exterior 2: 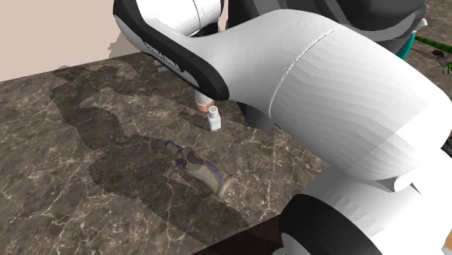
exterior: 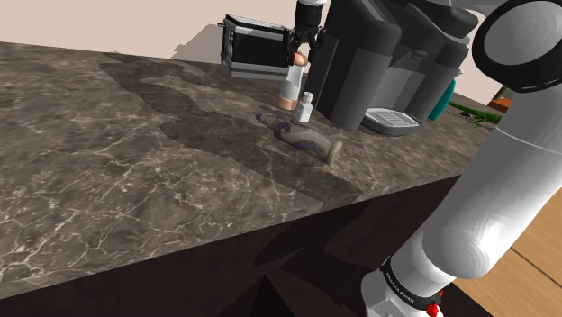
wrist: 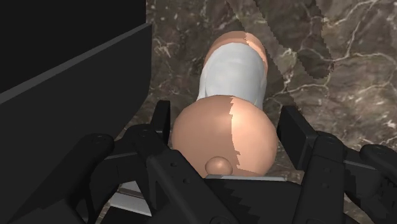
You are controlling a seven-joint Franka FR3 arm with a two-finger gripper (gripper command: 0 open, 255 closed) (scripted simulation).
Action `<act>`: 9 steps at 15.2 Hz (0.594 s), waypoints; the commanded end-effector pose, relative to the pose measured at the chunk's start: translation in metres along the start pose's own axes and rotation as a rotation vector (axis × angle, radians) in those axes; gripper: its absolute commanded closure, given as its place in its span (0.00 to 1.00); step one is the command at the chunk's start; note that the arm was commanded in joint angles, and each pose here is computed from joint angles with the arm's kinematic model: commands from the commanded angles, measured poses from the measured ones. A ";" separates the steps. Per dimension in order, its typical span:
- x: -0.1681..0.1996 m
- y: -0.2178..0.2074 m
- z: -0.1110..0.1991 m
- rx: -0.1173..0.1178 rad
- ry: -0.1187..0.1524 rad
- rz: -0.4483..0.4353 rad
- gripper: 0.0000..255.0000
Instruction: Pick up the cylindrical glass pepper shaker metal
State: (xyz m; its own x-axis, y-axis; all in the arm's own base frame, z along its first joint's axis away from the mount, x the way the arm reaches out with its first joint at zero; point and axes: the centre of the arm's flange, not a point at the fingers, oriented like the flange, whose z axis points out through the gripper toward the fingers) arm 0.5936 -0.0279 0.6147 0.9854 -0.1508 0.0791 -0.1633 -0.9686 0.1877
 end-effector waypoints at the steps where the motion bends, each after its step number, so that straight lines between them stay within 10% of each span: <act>1: 0.000 0.000 0.000 0.000 -0.001 0.000 1.00; 9: 0.002 0.004 -0.025 0.000 -0.001 0.000 1.00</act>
State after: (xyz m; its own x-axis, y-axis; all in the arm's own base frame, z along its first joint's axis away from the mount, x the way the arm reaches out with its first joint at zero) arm 0.5942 -0.0278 0.6340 0.9855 -0.1504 0.0784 -0.1628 -0.9687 0.1875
